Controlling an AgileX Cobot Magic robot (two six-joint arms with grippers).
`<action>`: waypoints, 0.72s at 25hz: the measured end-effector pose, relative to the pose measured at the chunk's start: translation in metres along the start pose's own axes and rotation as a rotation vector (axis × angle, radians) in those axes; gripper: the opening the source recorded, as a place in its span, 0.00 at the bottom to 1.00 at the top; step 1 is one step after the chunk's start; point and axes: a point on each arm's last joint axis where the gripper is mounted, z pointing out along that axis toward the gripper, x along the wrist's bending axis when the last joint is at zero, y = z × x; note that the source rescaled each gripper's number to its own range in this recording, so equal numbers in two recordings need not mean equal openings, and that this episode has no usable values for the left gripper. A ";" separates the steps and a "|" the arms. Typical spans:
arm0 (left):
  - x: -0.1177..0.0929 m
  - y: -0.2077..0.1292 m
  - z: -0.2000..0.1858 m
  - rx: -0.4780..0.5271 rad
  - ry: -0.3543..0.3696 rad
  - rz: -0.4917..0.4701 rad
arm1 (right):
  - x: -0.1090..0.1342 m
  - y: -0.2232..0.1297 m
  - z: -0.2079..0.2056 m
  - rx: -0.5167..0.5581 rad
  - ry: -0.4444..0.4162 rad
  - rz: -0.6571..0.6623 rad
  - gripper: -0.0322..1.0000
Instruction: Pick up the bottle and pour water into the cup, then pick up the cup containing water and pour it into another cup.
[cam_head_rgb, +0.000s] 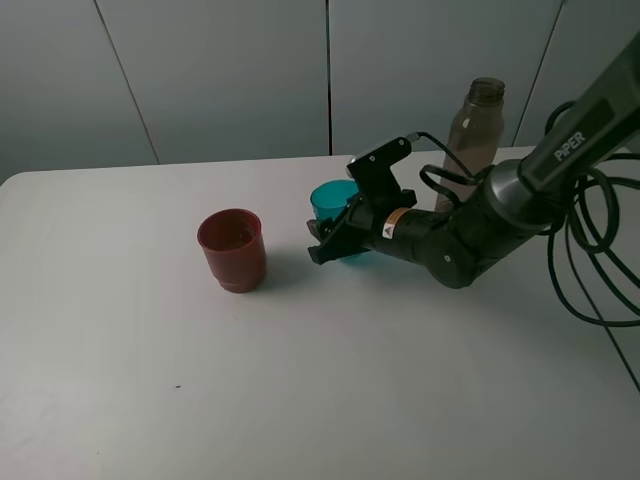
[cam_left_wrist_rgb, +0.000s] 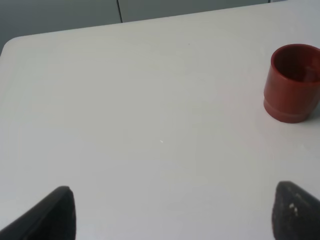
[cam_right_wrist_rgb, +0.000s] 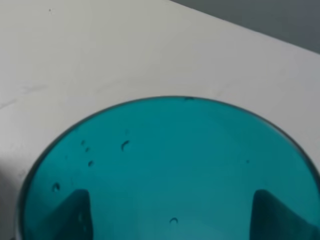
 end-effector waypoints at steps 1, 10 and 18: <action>0.000 0.000 0.000 0.000 0.000 -0.002 | 0.000 -0.002 0.000 0.011 0.003 0.003 0.05; 0.000 0.000 0.000 0.000 0.000 -0.002 | 0.001 0.000 0.000 0.004 0.012 -0.002 0.99; 0.000 0.000 0.000 0.000 0.000 0.000 | -0.001 0.053 -0.027 -0.091 0.002 -0.011 0.99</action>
